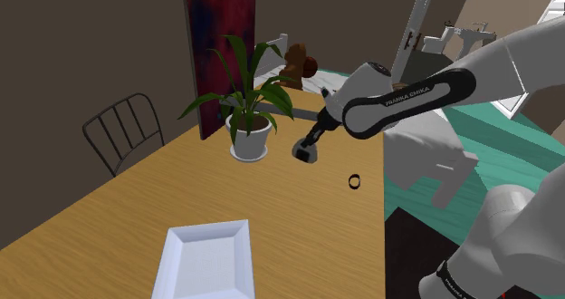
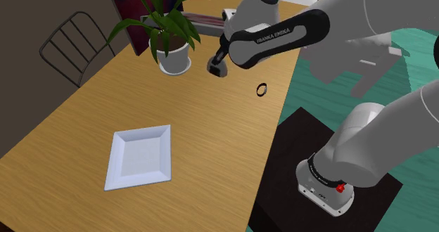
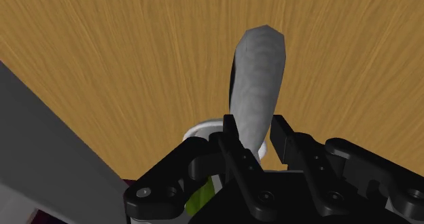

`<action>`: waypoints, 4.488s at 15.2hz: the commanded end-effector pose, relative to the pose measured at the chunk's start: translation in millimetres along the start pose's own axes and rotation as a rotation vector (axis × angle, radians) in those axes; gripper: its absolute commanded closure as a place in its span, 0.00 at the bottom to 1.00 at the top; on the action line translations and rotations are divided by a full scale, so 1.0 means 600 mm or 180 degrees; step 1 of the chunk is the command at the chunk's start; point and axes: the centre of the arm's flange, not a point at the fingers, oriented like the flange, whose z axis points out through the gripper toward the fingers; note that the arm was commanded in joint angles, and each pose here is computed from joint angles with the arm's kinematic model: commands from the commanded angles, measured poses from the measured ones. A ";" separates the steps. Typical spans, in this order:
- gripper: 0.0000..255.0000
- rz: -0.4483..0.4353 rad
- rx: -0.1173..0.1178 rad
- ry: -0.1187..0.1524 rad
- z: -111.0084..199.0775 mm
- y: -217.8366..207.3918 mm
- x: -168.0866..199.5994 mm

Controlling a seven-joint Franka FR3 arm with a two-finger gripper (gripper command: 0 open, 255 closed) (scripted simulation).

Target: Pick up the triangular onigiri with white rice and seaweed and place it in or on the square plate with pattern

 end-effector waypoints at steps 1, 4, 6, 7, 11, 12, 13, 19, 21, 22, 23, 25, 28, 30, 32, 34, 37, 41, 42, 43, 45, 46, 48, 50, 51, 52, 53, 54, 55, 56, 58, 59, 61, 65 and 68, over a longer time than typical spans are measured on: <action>1.00 0.0000 -0.0001 -0.0001 -0.010 0.000 0.006; 1.00 0.0000 -0.0001 -0.0001 -0.012 -0.064 0.023; 1.00 0.0000 -0.0001 -0.0001 -0.014 -0.106 0.034; 1.00 0.0000 -0.0001 -0.0001 -0.015 -0.127 0.040; 1.00 0.0000 -0.0001 -0.0001 -0.018 -0.212 0.063; 1.00 0.0000 -0.0001 -0.0001 -0.019 -0.233 0.069; 1.00 0.0000 -0.0001 -0.0001 -0.020 -0.255 0.074; 1.00 0.0000 -0.0001 -0.0001 -0.025 -0.382 0.109; 1.00 0.0000 -0.0001 -0.0001 -0.027 -0.424 0.120; 1.00 0.0000 -0.0001 -0.0001 -0.028 -0.446 0.126; 1.00 0.0000 -0.0001 -0.0001 -0.029 -0.467 0.132; 1.00 0.0000 -0.0001 -0.0001 -0.031 -0.509 0.143; 1.00 0.0000 -0.0001 -0.0001 -0.033 -0.573 0.160; 1.00 0.0000 -0.0001 -0.0001 -0.035 -0.616 0.172; 1.00 0.0000 -0.0001 -0.0001 -0.037 -0.658 0.183; 1.00 0.0000 -0.0001 -0.0001 -0.038 -0.700 0.195; 1.00 0.0000 -0.0001 -0.0001 -0.024 -0.736 0.195; 1.00 0.0000 -0.0001 -0.0001 0.006 -0.739 0.179; 1.00 0.0000 -0.0001 -0.0001 0.014 -0.740 0.175; 1.00 0.0000 -0.0001 -0.0001 0.022 -0.741 0.170; 1.00 0.0000 -0.0001 -0.0001 0.037 -0.743 0.162; 1.00 0.0000 -0.0001 -0.0001 0.045 -0.744 0.158; 1.00 0.0000 -0.0001 -0.0001 0.060 -0.746 0.149; 1.00 0.0000 -0.0001 -0.0001 0.075 -0.747 0.141; 1.00 0.0000 -0.0001 -0.0001 0.083 -0.748 0.137; 1.00 0.0000 -0.0001 -0.0001 0.091 -0.749 0.133; 1.00 0.0000 -0.0001 -0.0001 0.099 -0.750 0.128; 1.00 0.0000 -0.0001 -0.0001 0.105 -0.751 0.125; 1.00 0.0000 -0.0001 -0.0001 0.105 -0.751 0.125; 1.00 0.0000 -0.0001 -0.0001 0.105 -0.751 0.125; 1.00 0.0000 -0.0001 -0.0001 0.105 -0.751 0.125; 1.00 0.0000 -0.0001 -0.0001 0.105 -0.751 0.125; 1.00 0.0000 -0.0001 -0.0001 0.105 -0.751 0.125; 0.00 0.0000 -0.0001 -0.0001 0.105 -0.751 0.125; 0.00 0.0000 -0.0001 -0.0001 0.105 -0.751 0.125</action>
